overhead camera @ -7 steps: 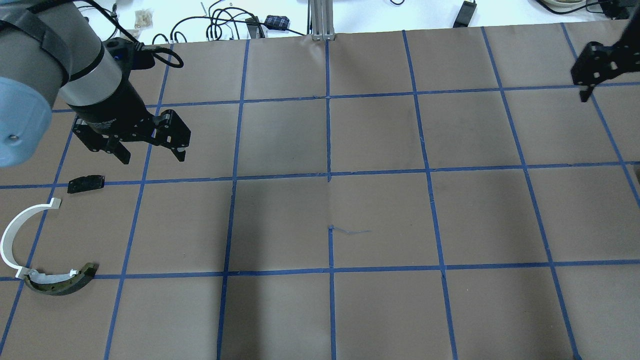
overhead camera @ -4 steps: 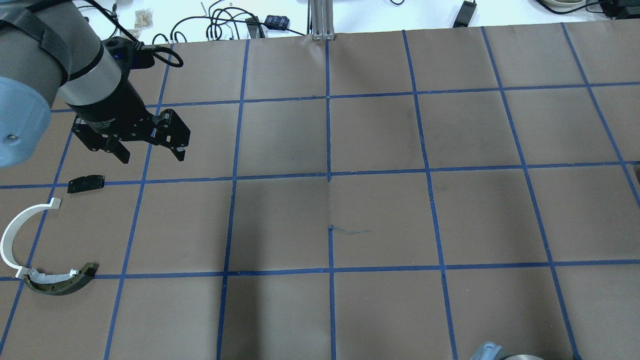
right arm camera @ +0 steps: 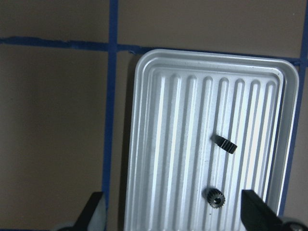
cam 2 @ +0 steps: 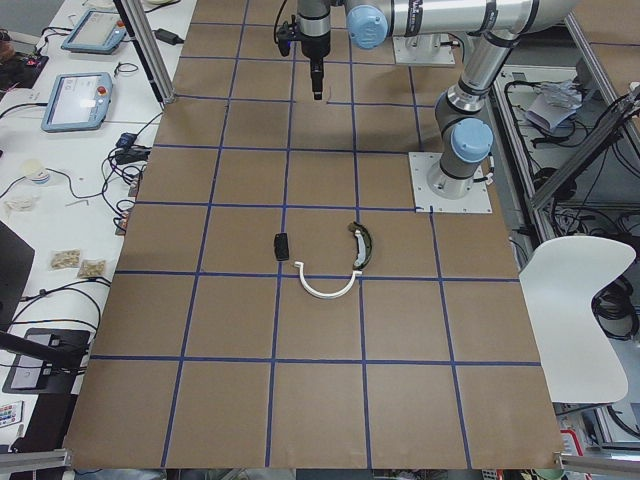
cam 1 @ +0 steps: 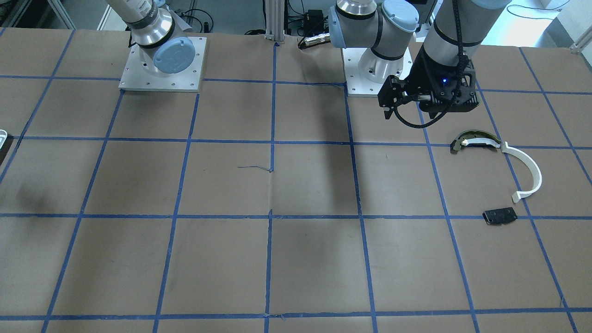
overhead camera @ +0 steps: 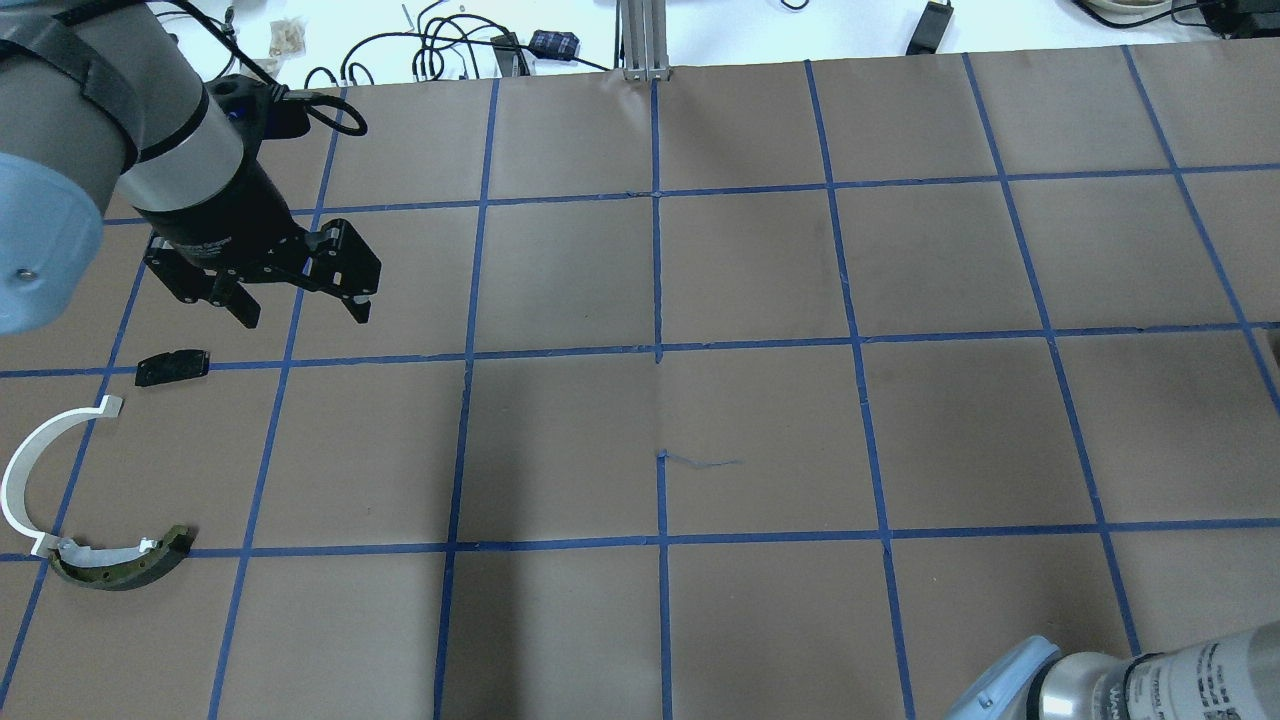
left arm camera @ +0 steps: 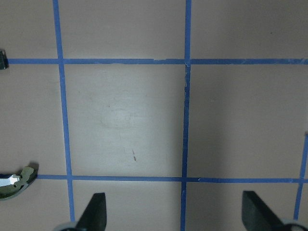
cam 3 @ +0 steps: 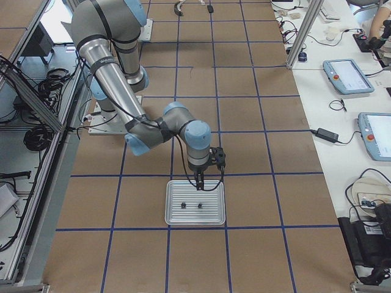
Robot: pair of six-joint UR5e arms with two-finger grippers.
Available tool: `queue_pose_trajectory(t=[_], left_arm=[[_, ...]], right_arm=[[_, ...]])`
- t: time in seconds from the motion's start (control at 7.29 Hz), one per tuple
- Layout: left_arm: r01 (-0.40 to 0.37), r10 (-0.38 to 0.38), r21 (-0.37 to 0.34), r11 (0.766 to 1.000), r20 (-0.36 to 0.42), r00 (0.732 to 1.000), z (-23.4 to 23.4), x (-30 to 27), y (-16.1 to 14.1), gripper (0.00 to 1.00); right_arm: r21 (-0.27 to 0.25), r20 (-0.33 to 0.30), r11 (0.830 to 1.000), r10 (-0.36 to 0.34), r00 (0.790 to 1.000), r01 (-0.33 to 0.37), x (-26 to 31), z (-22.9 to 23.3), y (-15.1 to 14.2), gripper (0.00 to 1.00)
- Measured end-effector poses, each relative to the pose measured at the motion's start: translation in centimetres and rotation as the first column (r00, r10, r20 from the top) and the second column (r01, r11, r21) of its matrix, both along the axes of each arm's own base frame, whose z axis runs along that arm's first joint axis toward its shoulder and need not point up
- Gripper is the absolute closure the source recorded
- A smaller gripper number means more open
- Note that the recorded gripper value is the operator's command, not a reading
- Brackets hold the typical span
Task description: Place bearing gear from tray to pile
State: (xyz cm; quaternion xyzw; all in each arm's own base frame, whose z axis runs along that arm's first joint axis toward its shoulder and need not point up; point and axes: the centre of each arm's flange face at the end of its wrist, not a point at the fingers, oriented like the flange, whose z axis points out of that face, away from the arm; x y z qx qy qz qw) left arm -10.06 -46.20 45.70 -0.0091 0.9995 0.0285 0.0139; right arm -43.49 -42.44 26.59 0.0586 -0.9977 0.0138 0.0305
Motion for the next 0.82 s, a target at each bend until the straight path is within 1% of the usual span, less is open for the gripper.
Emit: queue_pose_trajectory(t=[0.14,0.27,0.55,0.69,0.82], left_arm=[[0.0,0.0,0.0,1.0,0.0,1.0,0.0,0.0,0.0,0.0],[0.0,0.0,-0.001,1.0,0.0,1.0,0.0,0.0,0.0,0.0],[0.0,0.0,-0.001,1.0,0.0,1.0,0.0,0.0,0.0,0.0],[0.0,0.0,-0.001,1.0,0.0,1.0,0.0,0.0,0.0,0.0],[0.0,0.0,-0.001,1.0,0.0,1.0,0.0,0.0,0.0,0.0]], right_arm=[[0.003,0.008,1.0,0.02,1.0,-0.02,-2.6,-3.5,1.5,0.0],[0.01,0.02,1.0,0.021,1.0,-0.021,-4.1,-5.8,2.7,0.0],[0.03,0.043,1.0,0.005,0.999,-0.006,-5.0,-8.1,4.6,0.01],[0.032,0.05,0.999,-0.004,0.999,0.002,-5.2,-8.6,5.4,0.09],[0.029,0.051,1.0,-0.006,0.999,0.005,-5.3,-8.8,5.7,0.21]])
